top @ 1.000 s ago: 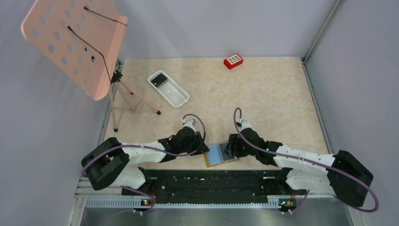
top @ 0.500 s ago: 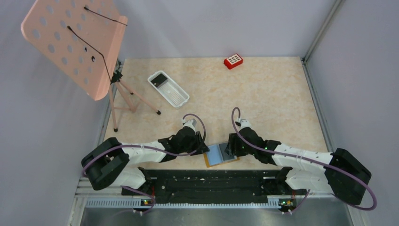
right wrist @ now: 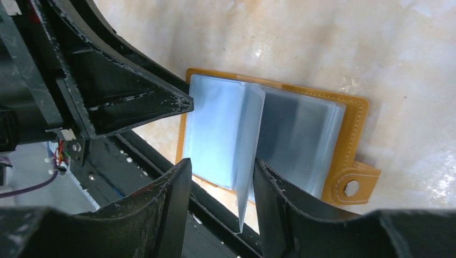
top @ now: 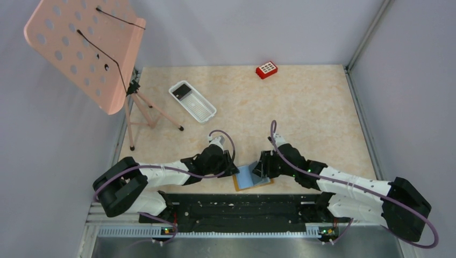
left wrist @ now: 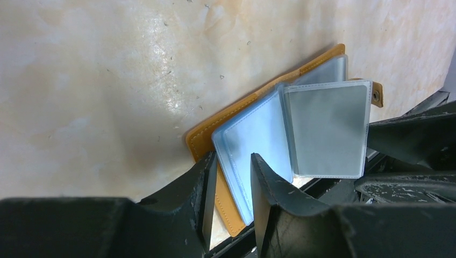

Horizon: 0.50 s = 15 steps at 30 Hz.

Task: Take the credit cards out of the card holder
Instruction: Remove the credit card from the card holder.

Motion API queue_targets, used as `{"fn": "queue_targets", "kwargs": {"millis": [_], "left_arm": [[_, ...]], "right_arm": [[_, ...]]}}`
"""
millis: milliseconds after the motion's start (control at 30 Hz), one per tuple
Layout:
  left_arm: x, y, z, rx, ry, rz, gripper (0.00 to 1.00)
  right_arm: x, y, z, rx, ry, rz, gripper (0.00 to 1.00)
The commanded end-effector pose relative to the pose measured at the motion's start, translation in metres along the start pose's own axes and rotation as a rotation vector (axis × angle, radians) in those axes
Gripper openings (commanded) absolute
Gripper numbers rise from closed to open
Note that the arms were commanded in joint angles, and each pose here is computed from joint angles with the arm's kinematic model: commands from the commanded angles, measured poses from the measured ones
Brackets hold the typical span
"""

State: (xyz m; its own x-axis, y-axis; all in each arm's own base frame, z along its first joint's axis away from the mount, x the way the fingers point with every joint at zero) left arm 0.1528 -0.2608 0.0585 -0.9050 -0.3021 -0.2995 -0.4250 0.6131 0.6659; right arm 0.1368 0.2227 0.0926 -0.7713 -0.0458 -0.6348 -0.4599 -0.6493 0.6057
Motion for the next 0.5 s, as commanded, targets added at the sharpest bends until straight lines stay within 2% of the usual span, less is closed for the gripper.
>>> {"fn": "queue_targets", "kwargs": {"millis": [0, 200, 467], "left_arm": [[-0.006, 0.002, -0.018, 0.061, -0.013, -0.014, 0.35], [-0.009, 0.007, -0.019, 0.063, -0.003, -0.037, 0.35], [-0.026, 0.033, -0.019, 0.039, 0.005, -0.164, 0.41]], "right_arm": [[-0.016, 0.002, 0.016, -0.08, -0.017, -0.056, 0.46], [-0.015, -0.006, 0.033, -0.196, -0.047, -0.034, 0.46], [-0.01, -0.011, 0.033, -0.203, -0.045, -0.004, 0.42]]}}
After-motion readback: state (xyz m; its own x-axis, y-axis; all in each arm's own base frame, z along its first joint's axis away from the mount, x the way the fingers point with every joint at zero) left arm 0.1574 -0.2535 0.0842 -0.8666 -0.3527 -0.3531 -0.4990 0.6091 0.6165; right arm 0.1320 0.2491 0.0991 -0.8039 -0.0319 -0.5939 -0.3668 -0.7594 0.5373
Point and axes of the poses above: each gripper's point midway between its finger pads, its own y axis back along the fingers, its own z axis along the line the jaws close on, x = y × z, the point moved 4 cm from there along y, back along the fingers, and after that the axes turned 7 degrees about y, right-handed, at the moved point
